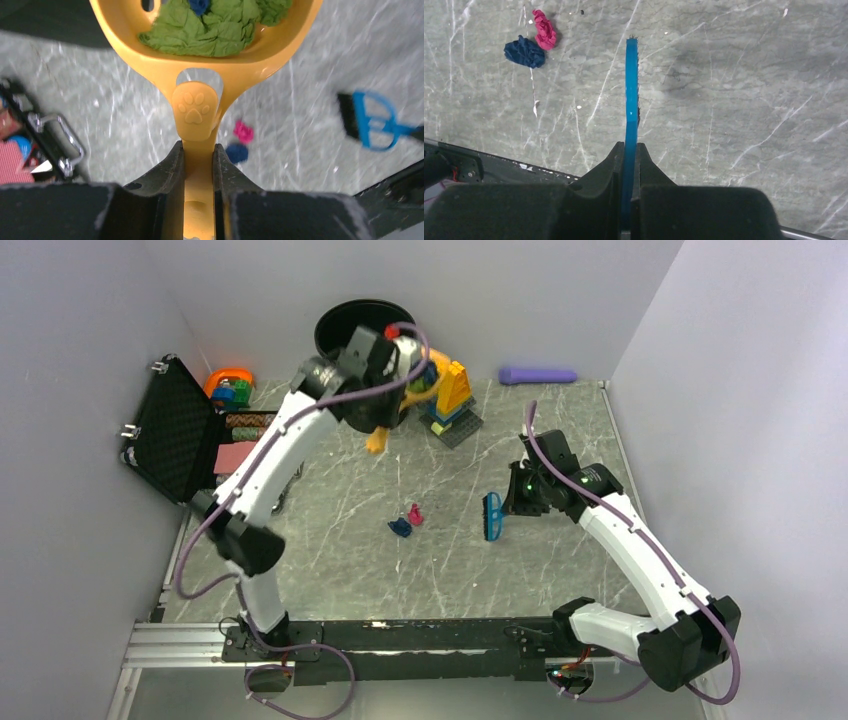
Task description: Sweep away the paper scraps from the table
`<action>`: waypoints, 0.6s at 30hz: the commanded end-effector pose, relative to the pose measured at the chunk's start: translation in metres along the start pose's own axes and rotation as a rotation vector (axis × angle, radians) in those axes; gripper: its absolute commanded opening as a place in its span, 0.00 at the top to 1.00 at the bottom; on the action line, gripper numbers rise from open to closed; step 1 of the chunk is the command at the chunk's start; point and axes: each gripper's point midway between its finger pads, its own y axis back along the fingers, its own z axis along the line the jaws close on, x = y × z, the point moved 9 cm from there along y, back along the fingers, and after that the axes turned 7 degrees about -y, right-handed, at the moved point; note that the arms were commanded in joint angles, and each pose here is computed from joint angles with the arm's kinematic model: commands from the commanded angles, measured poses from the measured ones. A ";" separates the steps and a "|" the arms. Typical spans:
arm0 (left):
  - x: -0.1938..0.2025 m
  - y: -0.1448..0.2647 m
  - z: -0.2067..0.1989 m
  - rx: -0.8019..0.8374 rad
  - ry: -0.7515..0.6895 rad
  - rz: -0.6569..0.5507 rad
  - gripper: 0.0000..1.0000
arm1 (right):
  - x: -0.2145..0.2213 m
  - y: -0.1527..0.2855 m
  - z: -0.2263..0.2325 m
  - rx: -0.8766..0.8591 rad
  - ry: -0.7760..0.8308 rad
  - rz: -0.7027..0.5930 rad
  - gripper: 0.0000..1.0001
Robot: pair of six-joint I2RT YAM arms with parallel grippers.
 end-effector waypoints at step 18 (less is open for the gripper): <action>-0.071 -0.046 0.118 1.026 0.682 -0.464 1.00 | -0.008 0.011 0.009 -0.094 0.025 -0.054 1.00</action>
